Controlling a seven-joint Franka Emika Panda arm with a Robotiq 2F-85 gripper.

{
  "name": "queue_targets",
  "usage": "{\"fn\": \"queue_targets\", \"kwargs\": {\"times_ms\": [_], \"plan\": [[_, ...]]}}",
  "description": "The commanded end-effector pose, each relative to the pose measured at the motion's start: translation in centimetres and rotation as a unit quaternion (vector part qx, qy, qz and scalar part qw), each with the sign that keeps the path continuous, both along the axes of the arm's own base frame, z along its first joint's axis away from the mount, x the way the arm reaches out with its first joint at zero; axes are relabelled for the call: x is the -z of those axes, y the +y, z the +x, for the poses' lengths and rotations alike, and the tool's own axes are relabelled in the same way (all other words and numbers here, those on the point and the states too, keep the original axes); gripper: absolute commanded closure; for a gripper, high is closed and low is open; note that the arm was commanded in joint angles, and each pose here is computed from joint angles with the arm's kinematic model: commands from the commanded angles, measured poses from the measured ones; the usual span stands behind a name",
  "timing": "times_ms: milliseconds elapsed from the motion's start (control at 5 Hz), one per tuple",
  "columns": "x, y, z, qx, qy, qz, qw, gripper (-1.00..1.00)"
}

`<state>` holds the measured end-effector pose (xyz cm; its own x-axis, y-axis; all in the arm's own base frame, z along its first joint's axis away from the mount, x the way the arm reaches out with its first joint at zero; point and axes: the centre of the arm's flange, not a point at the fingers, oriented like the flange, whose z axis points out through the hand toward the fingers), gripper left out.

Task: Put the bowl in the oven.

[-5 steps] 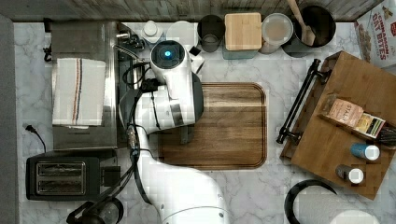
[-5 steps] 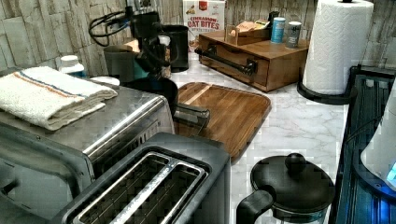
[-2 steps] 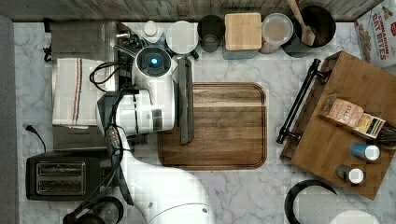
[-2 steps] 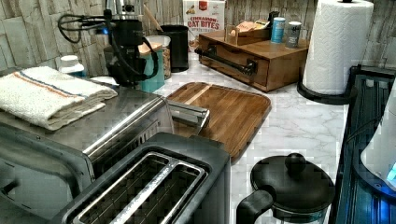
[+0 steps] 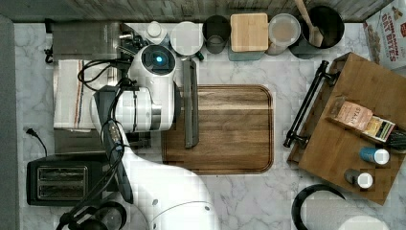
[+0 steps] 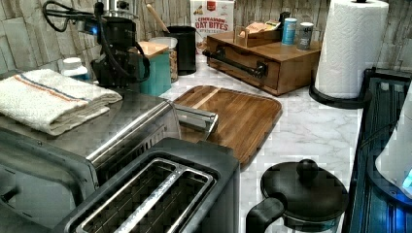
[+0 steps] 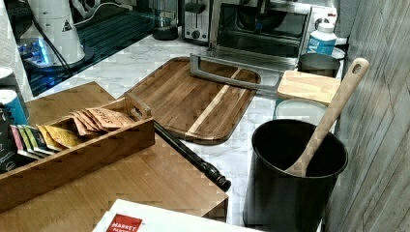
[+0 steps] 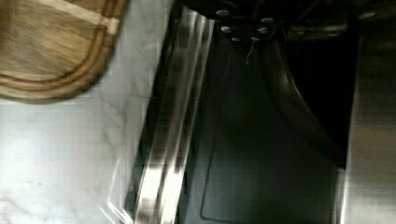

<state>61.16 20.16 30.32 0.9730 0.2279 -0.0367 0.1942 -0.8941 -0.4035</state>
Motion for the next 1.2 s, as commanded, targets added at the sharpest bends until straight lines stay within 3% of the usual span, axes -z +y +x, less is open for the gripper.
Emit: {"fn": "queue_targets", "kwargs": {"times_ms": [200,400,600,1200], "plan": [[-0.3,-2.3,4.8,0.044,0.035,0.106,0.993,1.0],[1.3,-2.1,4.8,0.05,0.07,0.144,0.986,1.0],[0.6,-2.6,4.0,0.063,0.052,0.148,0.986,-1.0],[-3.1,-10.3,0.8,0.152,0.004,0.135,0.979,-1.0]]}}
